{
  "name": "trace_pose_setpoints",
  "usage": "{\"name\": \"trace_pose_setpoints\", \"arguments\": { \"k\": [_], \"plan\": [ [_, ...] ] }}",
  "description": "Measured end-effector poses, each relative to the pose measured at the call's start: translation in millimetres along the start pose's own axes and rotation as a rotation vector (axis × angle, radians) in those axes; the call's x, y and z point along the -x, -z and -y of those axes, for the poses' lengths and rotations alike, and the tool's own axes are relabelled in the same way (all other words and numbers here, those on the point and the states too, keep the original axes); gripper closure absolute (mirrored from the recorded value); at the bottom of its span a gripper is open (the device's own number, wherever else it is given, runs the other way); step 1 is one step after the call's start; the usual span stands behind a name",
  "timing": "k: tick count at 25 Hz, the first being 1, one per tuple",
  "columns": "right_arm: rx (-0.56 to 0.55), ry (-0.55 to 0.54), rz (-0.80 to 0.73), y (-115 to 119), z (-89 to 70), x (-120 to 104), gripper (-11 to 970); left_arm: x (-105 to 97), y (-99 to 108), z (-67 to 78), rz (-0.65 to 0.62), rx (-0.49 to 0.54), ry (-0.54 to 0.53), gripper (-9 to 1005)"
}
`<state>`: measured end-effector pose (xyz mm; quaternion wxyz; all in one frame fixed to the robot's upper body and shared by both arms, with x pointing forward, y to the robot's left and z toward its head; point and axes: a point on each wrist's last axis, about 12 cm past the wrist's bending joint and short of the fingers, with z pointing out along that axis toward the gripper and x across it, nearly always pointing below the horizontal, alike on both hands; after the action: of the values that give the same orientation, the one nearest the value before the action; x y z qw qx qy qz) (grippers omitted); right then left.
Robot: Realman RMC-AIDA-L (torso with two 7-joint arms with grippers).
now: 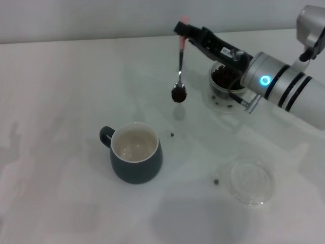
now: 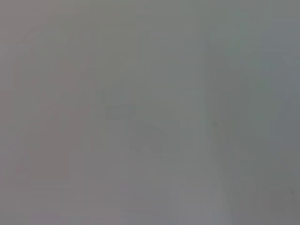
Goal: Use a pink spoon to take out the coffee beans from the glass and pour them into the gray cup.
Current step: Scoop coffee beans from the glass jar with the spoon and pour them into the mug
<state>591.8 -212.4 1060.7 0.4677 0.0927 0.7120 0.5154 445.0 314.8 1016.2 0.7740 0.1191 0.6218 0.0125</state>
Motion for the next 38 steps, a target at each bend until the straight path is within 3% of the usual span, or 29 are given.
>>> {"name": "trace_pose_setpoints", "arguments": {
  "k": [20, 29, 38],
  "plan": [
    [0.085, 0.001, -0.186, -30.5, -32.3, -42.9, 759, -2.6, 11.3, -2.0, -0.024, 0.016, -0.001, 553],
    [0.128, 0.166, -0.236, -43.8, -44.7, -53.3, 756, -2.5, 10.3, -4.6, -0.024, 0.016, -0.013, 553],
    [0.18, 0.376, -0.204, -39.5, -45.8, -53.9, 753, -3.9, 7.3, -6.6, -0.036, 0.026, -0.015, 552]
  ]
}}
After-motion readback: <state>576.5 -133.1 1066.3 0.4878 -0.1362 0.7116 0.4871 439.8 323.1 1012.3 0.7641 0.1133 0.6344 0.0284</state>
